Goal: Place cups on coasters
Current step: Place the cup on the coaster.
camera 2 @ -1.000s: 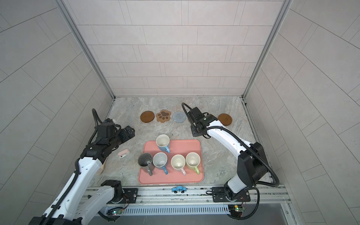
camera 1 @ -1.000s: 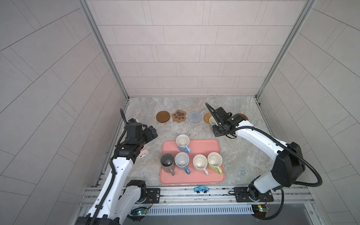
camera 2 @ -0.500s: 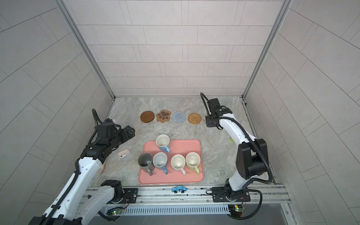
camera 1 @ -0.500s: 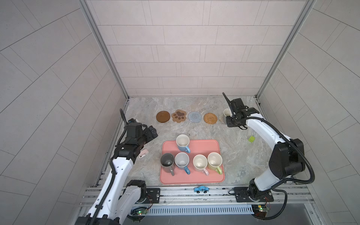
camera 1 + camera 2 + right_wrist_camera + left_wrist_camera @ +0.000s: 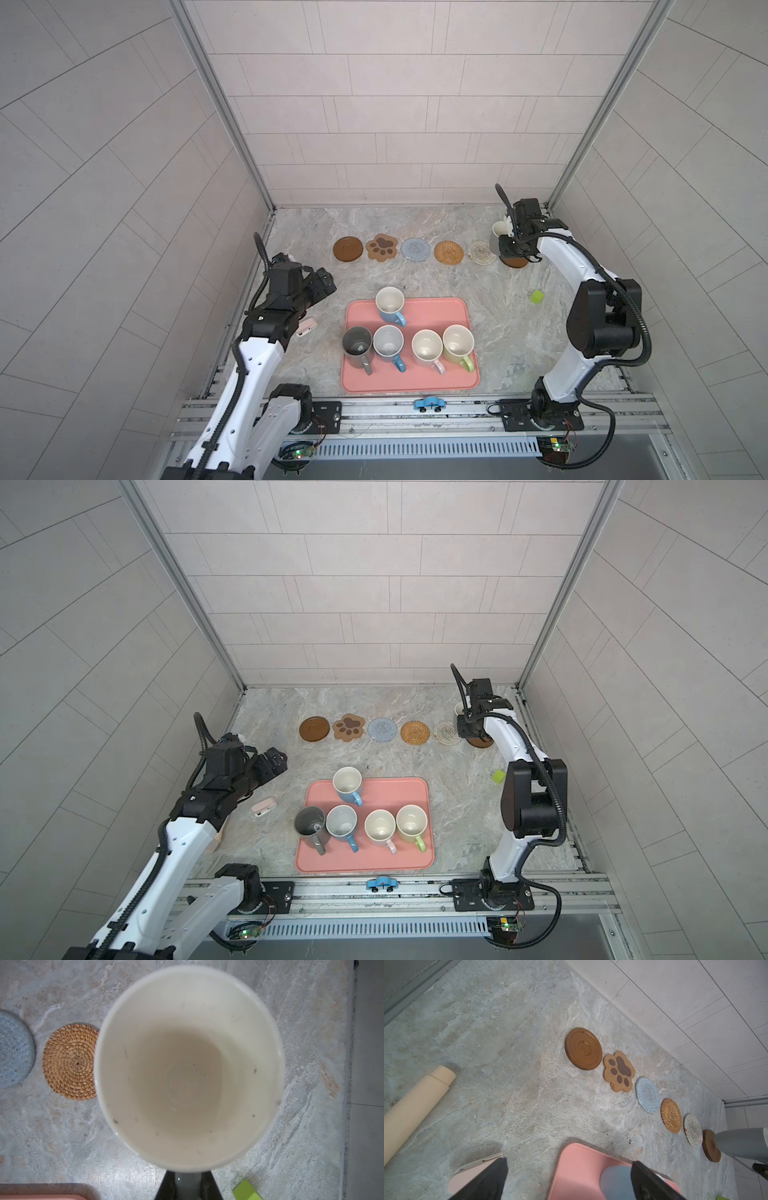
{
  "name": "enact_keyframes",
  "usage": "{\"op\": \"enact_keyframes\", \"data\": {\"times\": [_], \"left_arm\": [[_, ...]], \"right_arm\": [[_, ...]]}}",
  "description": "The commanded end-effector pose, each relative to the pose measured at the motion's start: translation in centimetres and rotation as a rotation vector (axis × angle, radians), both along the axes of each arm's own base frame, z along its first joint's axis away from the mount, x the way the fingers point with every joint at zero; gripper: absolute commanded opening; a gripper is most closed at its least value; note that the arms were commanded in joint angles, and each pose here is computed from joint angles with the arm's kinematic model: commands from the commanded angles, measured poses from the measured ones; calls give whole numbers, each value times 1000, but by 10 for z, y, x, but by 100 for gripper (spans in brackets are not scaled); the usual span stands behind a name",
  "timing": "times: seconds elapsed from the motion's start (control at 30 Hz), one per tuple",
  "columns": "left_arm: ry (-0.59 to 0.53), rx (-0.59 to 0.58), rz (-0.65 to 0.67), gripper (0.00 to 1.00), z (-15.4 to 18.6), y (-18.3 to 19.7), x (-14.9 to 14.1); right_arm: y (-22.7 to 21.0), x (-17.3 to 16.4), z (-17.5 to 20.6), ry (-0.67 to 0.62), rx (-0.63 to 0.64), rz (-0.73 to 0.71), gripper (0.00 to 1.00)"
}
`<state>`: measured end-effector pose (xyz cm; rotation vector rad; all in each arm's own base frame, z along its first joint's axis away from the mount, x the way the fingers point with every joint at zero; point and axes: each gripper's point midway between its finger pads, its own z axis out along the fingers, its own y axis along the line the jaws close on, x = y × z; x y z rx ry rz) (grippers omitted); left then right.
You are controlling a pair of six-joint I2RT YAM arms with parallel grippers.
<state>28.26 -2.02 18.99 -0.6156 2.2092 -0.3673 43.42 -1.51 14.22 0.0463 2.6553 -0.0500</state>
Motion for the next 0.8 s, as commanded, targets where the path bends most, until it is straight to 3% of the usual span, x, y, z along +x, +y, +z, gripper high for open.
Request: {"op": "enact_keyframes", "data": {"times": [0.0,0.77], "left_arm": [[-23,-8,15,100,3,1,-1],[-33,-6,25,100,3,4,-15]], "right_arm": [[-7,13,13,-49,-14,9,0],[-42,20,-9,-2,-22,-42,0]]}}
